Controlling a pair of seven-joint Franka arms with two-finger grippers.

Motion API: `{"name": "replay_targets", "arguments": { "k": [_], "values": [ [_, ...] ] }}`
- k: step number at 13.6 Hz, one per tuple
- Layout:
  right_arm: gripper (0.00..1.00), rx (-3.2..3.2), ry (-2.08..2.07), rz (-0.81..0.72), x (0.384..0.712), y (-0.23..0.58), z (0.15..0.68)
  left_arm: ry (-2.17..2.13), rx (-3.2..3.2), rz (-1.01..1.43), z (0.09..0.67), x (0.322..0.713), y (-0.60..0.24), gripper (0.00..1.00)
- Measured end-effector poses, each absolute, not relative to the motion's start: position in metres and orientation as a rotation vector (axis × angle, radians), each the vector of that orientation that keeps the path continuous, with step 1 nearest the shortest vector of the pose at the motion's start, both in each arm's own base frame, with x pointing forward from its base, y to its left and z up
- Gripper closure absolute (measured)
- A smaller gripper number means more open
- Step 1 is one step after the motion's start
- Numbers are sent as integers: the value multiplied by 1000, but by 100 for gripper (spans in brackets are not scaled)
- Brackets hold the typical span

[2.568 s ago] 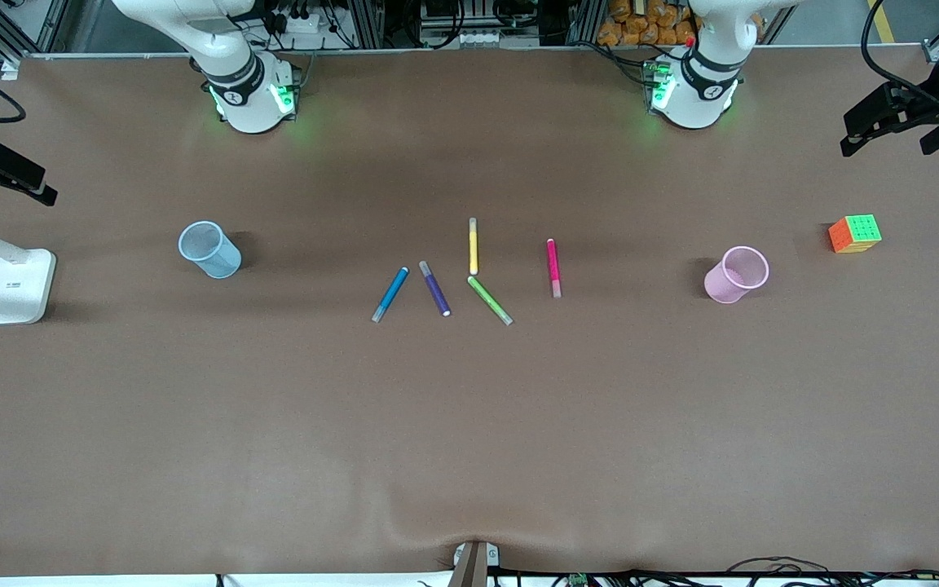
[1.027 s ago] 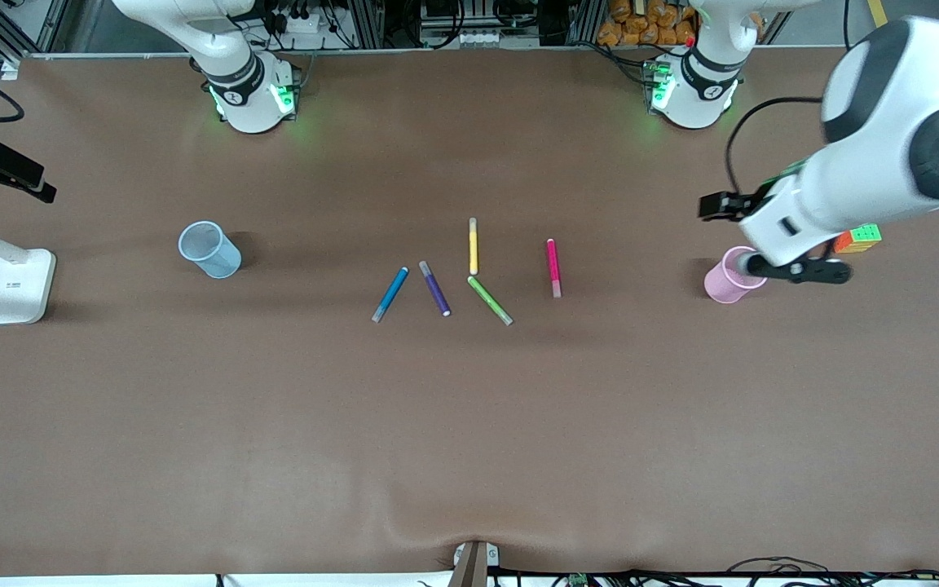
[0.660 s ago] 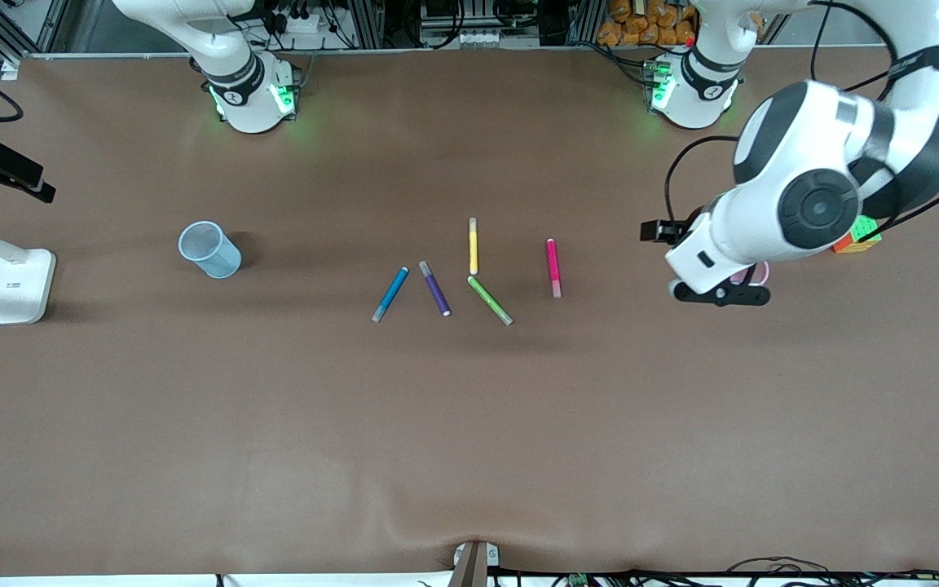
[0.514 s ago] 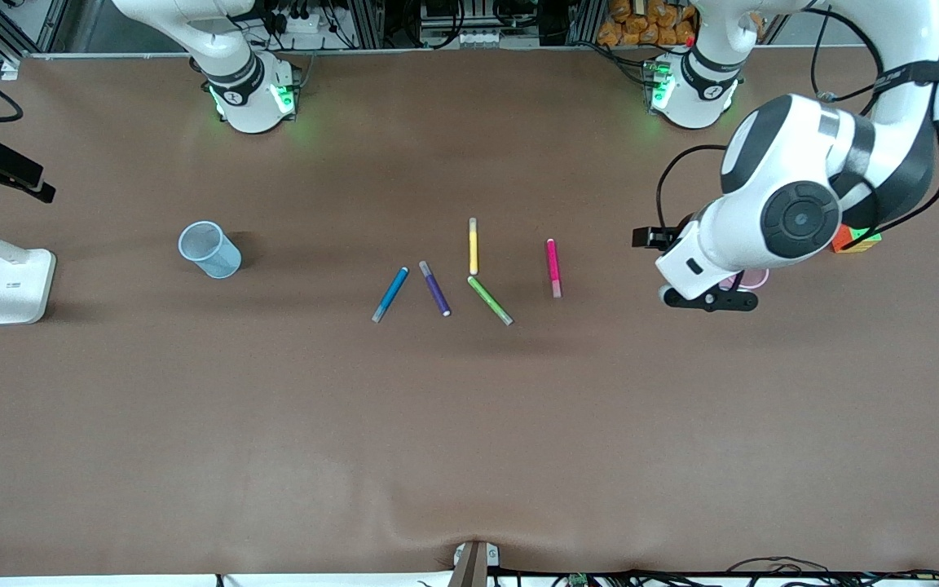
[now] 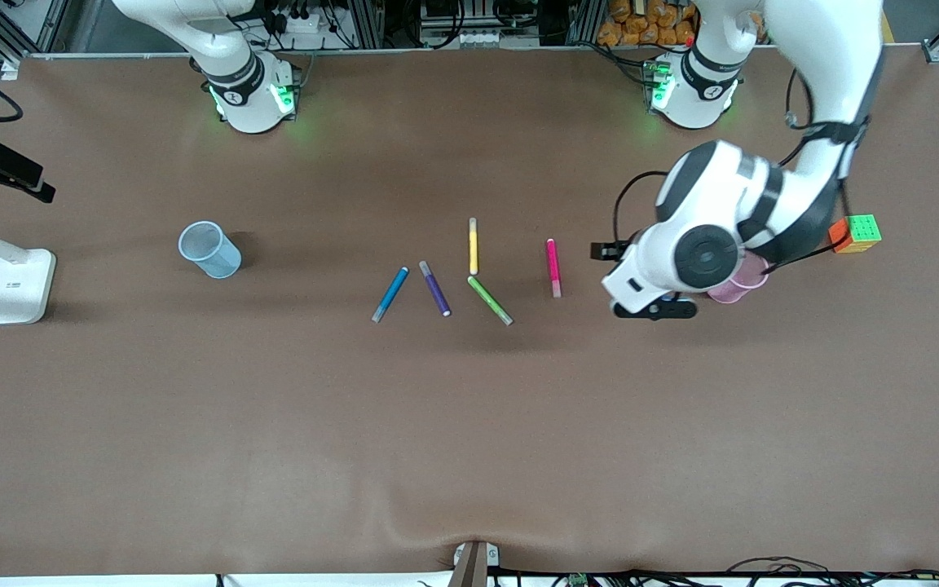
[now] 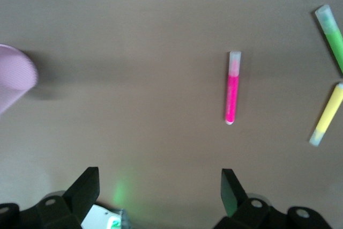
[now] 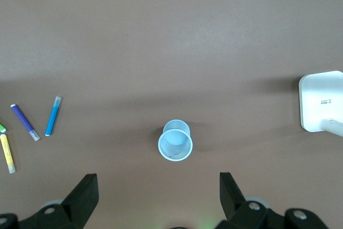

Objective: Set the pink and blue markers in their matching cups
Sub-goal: 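Move the left gripper over the pink marker and lower it, then grasp the pink marker with the left gripper and lift it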

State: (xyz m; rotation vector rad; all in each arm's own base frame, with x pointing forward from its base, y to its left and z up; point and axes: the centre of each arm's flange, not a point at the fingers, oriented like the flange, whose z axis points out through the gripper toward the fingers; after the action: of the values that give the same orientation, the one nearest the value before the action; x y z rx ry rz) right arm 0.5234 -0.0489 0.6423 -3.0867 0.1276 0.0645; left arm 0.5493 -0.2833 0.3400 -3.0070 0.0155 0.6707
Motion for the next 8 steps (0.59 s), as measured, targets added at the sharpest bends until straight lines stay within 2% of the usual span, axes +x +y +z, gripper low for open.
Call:
{"name": "replay_targets", "arguments": {
  "k": [4, 8],
  "values": [
    [0, -3087, 129, 64, 523, -49, 642, -58, -3006, 701, 294, 546, -307, 0],
    [0, -3087, 130, 64, 523, -50, 642, -67, -3036, 680, 263, 548, -322, 7]
  ]
}}
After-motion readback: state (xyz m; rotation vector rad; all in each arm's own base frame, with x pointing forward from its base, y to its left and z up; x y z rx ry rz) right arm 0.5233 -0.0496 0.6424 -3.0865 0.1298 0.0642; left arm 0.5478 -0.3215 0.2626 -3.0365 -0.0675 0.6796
